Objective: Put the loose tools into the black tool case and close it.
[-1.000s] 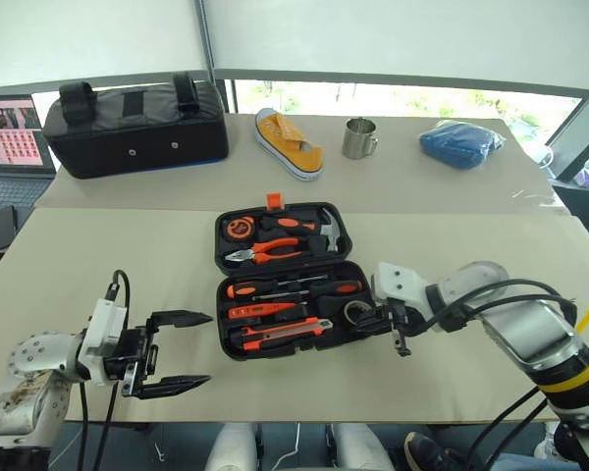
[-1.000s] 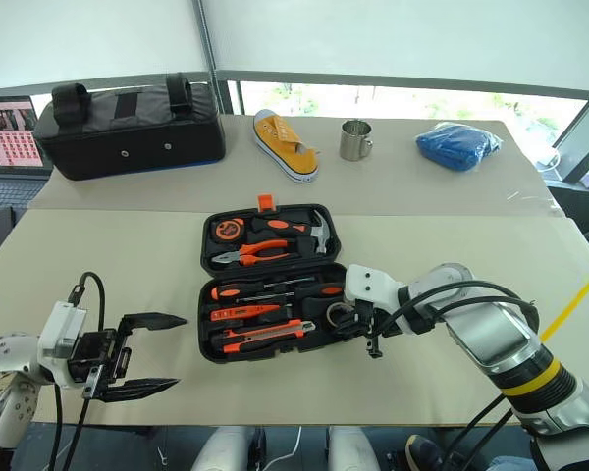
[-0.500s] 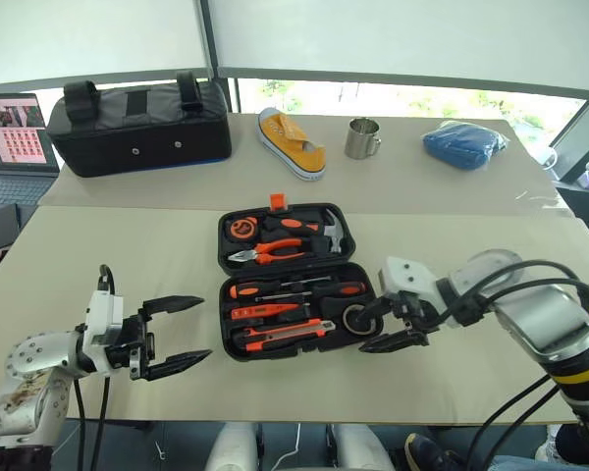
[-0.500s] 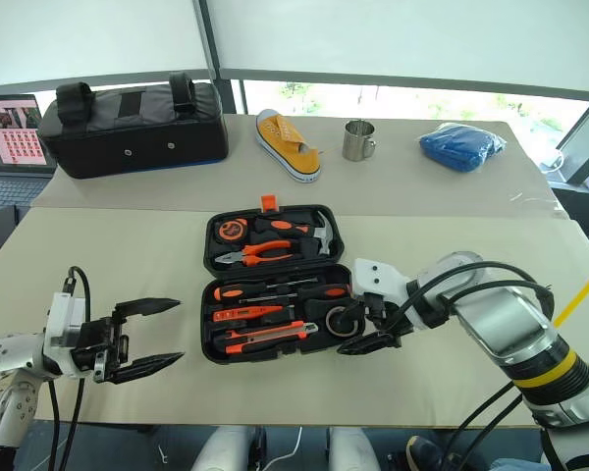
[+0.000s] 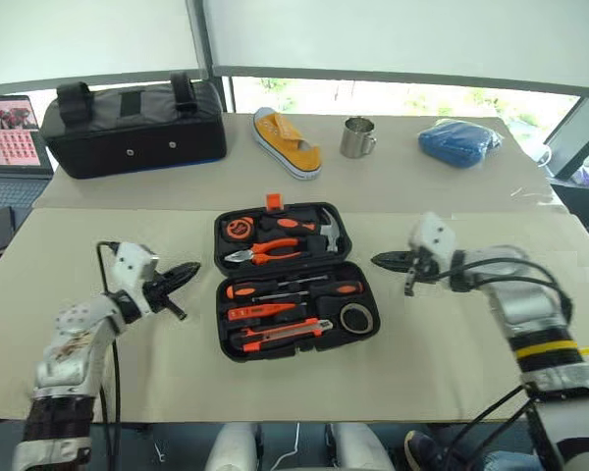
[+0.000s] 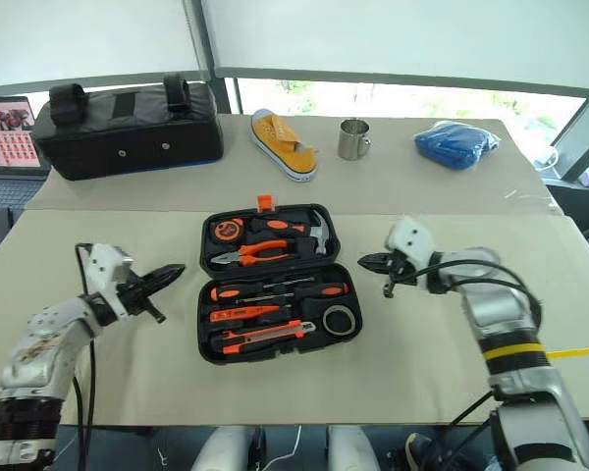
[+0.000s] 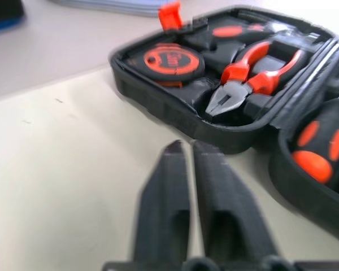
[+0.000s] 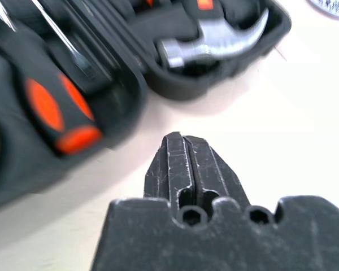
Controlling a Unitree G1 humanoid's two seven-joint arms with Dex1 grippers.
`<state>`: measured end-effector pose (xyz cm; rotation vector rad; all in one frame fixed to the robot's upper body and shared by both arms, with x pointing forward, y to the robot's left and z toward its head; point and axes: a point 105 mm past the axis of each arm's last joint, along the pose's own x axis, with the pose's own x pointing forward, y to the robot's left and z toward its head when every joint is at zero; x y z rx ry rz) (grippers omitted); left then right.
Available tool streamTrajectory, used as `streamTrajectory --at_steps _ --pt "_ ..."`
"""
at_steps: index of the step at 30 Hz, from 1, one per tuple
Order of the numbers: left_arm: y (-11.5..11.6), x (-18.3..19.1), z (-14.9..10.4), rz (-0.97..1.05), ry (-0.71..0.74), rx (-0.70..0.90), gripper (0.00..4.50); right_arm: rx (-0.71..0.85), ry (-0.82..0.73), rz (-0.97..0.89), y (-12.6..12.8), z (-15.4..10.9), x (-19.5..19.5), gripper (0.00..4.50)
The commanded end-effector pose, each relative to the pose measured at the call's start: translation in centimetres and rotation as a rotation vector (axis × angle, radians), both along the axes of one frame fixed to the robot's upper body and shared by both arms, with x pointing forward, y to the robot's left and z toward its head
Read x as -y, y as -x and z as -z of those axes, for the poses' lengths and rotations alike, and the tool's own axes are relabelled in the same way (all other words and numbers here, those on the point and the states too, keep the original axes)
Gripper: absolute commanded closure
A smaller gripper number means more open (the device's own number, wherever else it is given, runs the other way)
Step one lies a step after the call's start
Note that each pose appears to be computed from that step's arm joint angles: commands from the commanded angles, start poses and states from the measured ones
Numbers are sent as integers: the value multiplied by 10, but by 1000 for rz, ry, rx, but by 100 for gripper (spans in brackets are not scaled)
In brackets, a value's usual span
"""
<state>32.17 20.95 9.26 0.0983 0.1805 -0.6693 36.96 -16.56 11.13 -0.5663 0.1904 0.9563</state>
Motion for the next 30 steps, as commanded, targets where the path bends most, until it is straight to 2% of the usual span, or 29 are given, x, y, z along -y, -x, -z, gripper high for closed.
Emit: streamTrajectory --at_steps 1,8,12,19,25,26,28,30 --pt "-1 20 0 58 -9 -19 448 30 -17 -77 -6 -2 -18 450" --pt "0 34 -6 122 0 -38 448 -37 -69 -230 11 4 -46 450" --pt "2 32 -11 146 3 -42 448 -100 -39 -291 36 11 -50 450" --pt "12 19 -12 154 -26 -49 448 -138 -48 -212 59 14 -44 450" --pt "24 9 -27 139 70 -80 448 -96 -28 -85 56 13 -6 450" --pt "26 5 -27 123 66 -110 423 -105 -44 -68 57 9 -1 421" --pt "28 -14 -14 27 -31 -261 381 -162 -80 -51 63 1 7 370" --pt "32 -21 -24 33 -2 -301 302 -167 -142 -13 62 -15 11 300"
